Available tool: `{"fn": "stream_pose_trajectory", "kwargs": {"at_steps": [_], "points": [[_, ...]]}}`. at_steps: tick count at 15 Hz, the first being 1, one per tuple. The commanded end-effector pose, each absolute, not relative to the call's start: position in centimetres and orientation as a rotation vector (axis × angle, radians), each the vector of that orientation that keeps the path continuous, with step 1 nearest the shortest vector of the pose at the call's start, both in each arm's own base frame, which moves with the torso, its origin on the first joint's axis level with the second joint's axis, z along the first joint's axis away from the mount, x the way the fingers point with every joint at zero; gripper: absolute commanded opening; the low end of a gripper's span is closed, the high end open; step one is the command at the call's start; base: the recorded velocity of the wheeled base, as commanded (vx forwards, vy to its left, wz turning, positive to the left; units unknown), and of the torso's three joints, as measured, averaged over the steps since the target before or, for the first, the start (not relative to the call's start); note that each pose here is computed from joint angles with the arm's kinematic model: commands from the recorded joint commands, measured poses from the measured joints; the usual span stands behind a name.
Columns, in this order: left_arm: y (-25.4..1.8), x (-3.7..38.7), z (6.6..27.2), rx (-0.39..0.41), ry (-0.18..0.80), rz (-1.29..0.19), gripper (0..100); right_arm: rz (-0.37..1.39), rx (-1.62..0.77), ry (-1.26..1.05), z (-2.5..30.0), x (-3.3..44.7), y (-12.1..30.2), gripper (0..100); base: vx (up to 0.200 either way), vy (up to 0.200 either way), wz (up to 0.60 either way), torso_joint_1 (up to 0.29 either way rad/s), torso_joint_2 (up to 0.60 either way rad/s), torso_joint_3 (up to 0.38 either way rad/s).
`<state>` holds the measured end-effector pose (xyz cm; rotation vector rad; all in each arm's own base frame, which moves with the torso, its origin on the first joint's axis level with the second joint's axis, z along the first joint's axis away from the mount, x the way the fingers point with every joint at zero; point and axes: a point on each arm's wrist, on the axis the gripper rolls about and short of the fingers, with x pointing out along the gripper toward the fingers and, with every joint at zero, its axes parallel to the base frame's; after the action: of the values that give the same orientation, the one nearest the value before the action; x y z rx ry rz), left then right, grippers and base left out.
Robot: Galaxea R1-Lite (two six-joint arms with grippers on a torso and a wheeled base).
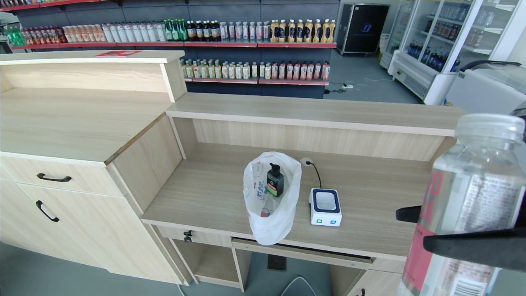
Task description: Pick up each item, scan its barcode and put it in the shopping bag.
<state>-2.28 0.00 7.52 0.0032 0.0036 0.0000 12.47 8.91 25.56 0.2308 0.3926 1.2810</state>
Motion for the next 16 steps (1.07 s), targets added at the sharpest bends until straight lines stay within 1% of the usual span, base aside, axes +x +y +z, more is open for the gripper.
{"fn": "stream_pose_trajectory", "kwargs": {"at_steps": [1,11,13,15,16], "points": [[0.0,-2.3,7.5,0.003,0.003,0.000,100,1.281,0.231,0.399,25.5,12.7,9.0,0,0.000,0.000,0.00,0.000,0.00,0.000],[0.0,-2.3,7.5,0.003,0.003,0.000,100,1.247,0.231,0.396,25.5,13.6,9.1,0,0.000,0.000,0.00,0.000,0.00,0.000],[0.0,-2.3,7.5,0.003,0.003,0.000,100,1.148,0.179,0.377,25.2,14.7,9.4,0,0.000,0.000,0.00,0.000,0.00,0.000],[0.0,-2.3,7.5,0.005,0.003,0.000,100,1.020,0.066,0.292,24.6,16.7,9.2,0,0.000,0.000,0.00,0.000,0.00,0.000],[0.0,-2.3,7.5,0.003,0.003,0.000,100,0.959,-0.001,0.233,23.6,18.5,8.5,0,0.000,0.000,0.00,0.000,0.00,0.000]]}}
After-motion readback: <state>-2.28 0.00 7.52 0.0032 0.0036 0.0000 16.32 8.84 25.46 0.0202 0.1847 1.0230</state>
